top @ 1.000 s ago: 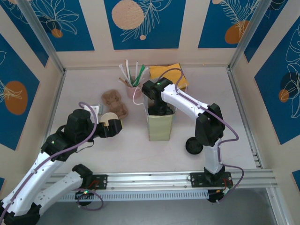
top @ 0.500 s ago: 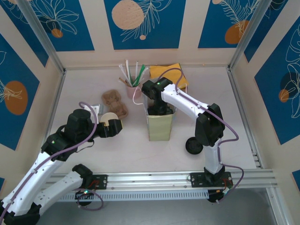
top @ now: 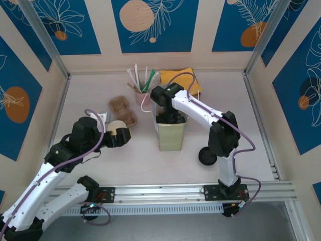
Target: Pack the takeout coffee
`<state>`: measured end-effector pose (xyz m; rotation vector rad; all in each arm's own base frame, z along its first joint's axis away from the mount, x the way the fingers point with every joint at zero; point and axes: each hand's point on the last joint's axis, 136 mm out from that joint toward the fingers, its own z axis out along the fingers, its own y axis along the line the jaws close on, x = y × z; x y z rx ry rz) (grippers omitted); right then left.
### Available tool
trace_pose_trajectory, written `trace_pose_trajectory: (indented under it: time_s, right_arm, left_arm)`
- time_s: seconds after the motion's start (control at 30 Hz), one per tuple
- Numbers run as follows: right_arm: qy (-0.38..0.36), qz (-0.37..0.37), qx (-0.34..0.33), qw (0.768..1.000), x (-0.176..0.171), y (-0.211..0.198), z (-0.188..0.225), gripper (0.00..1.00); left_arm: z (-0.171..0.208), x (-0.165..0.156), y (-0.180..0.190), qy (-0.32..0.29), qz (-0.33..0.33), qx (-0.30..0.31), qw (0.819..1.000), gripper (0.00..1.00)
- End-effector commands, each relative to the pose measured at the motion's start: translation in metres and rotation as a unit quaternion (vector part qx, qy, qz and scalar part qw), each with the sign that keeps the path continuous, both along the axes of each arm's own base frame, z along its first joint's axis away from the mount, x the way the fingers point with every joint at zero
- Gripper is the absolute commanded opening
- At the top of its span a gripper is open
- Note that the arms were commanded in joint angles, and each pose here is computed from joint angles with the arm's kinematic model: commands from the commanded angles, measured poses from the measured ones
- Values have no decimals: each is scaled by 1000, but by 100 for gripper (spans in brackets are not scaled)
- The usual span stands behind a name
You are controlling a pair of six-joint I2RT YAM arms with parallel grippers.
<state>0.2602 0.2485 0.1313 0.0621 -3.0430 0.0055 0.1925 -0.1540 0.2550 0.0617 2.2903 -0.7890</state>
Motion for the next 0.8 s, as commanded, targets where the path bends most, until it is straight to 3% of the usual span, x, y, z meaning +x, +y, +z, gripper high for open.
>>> trace_pose_trajectory:
  time_s: [0.0,0.77]
  right_arm:
    - [6,-5,-12,1000,-3,0,1,88]
    - [2,-8,-12,1000,-3,-1,6,91]
  left_arm:
    - [3,0,-4,-6,-6,-11,1000,100]
    - [3,0,-5,-6,-6,-13,1000,100]
